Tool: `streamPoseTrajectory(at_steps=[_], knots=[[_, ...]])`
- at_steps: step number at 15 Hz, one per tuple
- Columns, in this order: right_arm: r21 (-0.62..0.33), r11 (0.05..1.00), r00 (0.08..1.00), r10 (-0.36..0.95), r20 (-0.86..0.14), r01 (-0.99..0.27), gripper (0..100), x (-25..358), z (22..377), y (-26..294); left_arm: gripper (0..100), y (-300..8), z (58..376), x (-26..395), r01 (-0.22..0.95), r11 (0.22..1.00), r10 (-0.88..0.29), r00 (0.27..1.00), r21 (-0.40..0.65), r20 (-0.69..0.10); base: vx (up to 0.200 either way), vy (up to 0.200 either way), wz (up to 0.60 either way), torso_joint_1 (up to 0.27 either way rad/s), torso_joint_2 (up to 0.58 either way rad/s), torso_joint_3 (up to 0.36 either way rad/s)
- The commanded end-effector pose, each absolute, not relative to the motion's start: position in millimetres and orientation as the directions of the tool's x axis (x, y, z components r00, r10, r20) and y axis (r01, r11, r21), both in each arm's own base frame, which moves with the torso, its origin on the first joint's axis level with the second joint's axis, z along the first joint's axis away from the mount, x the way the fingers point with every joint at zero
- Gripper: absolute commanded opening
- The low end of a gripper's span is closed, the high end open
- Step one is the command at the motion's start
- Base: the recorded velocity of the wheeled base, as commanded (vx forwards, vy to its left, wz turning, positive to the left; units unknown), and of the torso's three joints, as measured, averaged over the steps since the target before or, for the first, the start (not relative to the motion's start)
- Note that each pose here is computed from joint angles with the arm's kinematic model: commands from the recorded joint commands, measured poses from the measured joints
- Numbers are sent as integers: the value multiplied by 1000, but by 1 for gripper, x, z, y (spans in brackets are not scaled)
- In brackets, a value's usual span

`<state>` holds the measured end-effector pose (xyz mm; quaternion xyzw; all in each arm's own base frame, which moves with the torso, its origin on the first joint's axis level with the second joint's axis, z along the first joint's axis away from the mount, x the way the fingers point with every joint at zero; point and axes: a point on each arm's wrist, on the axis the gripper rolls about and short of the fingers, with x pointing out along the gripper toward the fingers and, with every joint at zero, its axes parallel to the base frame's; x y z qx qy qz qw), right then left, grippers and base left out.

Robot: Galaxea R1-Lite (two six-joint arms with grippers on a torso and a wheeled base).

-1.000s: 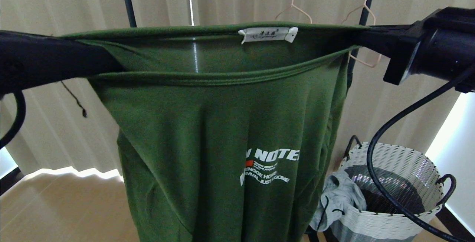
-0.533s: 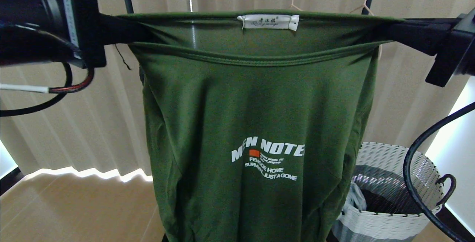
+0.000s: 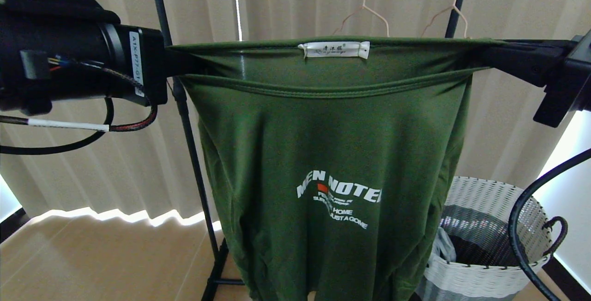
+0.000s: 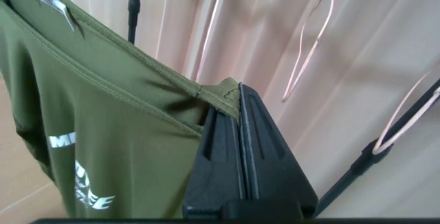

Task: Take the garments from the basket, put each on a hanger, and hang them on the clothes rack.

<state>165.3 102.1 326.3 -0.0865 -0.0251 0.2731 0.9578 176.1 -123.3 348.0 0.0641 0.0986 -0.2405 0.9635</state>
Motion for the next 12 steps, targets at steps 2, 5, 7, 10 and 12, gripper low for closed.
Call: streamPoseTrajectory(at_steps=[2, 5, 7, 10, 12], knots=[[-180, 835, 849, 529, 0, -520, 0, 165, 327, 102, 0, -124, 348, 176, 477, 876, -451, 865, 77, -221, 0, 0, 0, 0, 0, 0], [-180, 835, 849, 528, -5, -521, 0, 166, 326, 103, 0, -124, 348, 176, 478, 875, -453, 864, 76, -221, 0, 0, 0, 0, 0, 0], [-180, 833, 848, 530, -11, -523, 0, 167, 325, 103, 0, -123, 348, 175, 478, 875, -453, 864, 76, -218, 0, 0, 0, 0, 0, 0], [-180, 832, 847, 531, -17, -525, 0, 166, 324, 103, 0, -124, 348, 176, 477, 876, -451, 865, 77, -221, 0, 0, 0, 0, 0, 0], [-180, 831, 846, 532, -20, -527, 100, 166, 323, 104, 0, -124, 347, 177, 476, 876, -450, 865, 77, -224, 0, 0, 0, 0, 0, 0]])
